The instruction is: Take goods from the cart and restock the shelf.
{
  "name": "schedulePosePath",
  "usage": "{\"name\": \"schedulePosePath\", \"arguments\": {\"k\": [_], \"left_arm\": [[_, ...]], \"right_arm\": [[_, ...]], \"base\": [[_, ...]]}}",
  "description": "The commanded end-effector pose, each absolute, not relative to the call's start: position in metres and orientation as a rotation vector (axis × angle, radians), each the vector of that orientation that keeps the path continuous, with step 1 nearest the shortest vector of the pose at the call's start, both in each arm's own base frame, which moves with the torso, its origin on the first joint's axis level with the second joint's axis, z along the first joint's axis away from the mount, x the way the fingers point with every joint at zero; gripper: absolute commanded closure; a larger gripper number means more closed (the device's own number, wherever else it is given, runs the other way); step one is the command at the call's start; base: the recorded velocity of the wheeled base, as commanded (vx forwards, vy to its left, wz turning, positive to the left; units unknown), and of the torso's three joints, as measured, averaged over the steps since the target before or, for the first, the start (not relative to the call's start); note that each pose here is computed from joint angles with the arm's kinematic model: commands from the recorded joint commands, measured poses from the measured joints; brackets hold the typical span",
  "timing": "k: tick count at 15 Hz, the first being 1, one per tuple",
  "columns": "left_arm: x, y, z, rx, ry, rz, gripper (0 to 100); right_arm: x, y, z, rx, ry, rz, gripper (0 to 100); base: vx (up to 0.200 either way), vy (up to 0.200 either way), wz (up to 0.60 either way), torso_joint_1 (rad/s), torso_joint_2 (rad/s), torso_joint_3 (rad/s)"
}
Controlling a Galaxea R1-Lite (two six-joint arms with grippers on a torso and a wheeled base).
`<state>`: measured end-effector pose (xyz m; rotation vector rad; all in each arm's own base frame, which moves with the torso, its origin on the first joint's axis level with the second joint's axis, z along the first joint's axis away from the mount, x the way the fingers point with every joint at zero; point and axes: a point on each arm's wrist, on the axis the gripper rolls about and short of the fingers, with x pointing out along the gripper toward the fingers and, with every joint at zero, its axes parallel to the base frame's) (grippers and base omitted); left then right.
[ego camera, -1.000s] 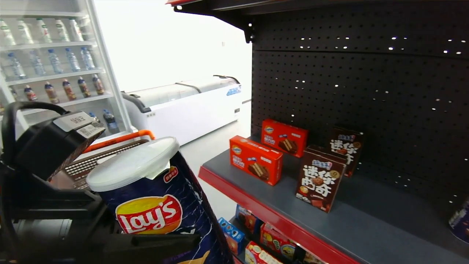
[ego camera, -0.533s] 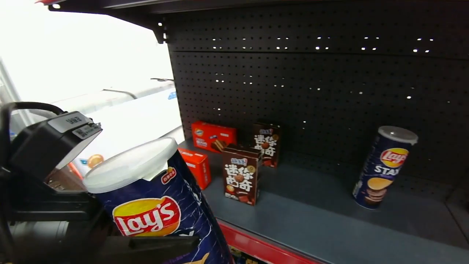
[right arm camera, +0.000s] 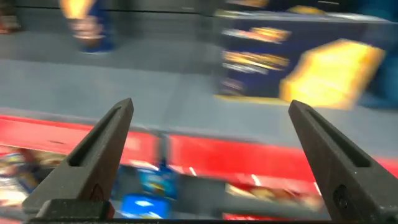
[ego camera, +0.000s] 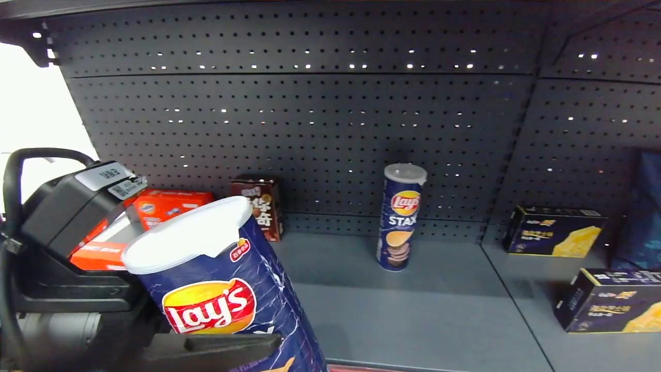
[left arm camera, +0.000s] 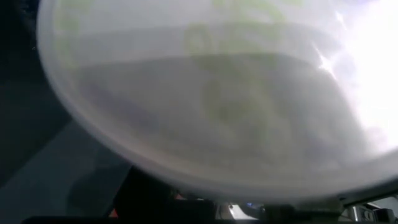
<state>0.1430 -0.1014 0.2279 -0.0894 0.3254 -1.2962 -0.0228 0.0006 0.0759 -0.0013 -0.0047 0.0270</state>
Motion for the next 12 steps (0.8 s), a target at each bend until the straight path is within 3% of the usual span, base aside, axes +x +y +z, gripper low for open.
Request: {"name": "schedulePosePath", "arguments": {"k": [1,4,7,12], "left_arm": [[0.1432,-0.1010,0.2279,-0.090,0.324,-1.294,100],[0.1433,-0.1011,0.2283,-0.090,0.323,-1.295,100],[0.1433,-0.1011,0.2285,-0.090,0.321,-1.295,100],[0.1440,-0.0999,0.2279,-0.092,0.325,-1.285,100]], "right_arm": [[-0.0228,0.0006,0.0760,-0.002,-0.005,0.028,0],[-0.0228,0.0006,0.0760,-0.002,-0.005,0.028,0],[-0.0228,0.0006,0.0760,-0.002,-0.005,0.028,0],[-0.0228,0.0006,0.0756,-0.002,-0.002,0.028,0]], "base": [[0.000,0.000,0.00,0.000,0.00,0.000],[0.000,0.000,0.00,0.000,0.00,0.000],[0.000,0.000,-0.60,0.002,0.00,-0.001],[0.000,0.000,0.00,0.000,0.00,0.000]]}}
